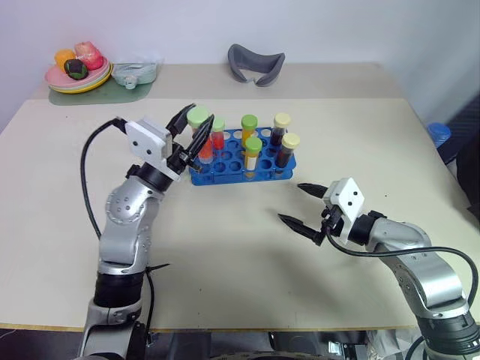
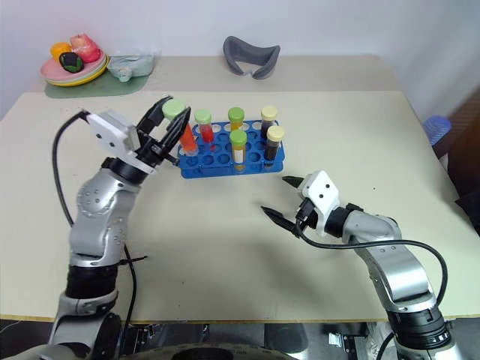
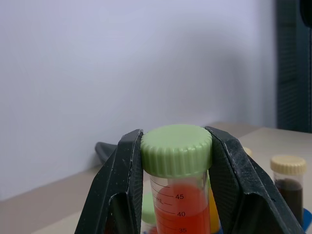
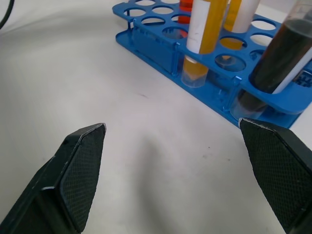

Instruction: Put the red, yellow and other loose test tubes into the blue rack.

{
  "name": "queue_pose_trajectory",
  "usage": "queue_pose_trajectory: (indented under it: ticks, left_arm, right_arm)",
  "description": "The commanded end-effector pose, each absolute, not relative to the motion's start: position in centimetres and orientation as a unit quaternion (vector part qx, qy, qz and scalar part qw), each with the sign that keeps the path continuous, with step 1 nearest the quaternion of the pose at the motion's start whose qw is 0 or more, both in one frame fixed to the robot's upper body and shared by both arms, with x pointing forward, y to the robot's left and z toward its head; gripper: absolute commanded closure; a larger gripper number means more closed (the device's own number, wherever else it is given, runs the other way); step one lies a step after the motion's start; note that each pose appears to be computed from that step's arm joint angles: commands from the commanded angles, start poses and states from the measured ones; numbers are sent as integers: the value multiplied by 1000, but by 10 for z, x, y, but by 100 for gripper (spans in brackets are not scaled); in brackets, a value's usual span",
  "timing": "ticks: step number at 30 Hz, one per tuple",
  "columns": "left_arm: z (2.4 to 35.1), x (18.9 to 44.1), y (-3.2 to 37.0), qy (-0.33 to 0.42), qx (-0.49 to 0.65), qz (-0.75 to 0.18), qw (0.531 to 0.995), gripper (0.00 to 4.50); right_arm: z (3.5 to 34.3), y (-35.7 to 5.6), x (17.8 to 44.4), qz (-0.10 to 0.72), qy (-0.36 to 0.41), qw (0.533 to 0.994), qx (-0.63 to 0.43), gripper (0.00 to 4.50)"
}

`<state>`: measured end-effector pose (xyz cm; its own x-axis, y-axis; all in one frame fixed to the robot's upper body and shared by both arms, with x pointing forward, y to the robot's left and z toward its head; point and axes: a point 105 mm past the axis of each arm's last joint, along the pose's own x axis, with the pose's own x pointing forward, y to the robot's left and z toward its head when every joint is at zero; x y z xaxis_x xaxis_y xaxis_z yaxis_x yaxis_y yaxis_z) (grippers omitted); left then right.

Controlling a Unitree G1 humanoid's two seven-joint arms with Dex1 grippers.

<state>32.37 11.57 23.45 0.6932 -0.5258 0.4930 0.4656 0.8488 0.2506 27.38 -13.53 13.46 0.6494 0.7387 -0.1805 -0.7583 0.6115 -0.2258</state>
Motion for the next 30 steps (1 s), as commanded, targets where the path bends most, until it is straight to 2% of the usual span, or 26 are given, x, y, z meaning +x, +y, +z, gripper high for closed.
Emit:
queue_pose_trajectory:
  ticks: [1, 30]
  left_arm:
    - [236, 324, 109, -308, 68, -276, 908, 325]
    - [210, 346, 88, -283, 55, -297, 910, 325]
  right_arm:
    - [151, -132, 270, 418, 7, 897, -145, 0]
    - [159, -123, 268, 422, -3, 898, -127, 0]
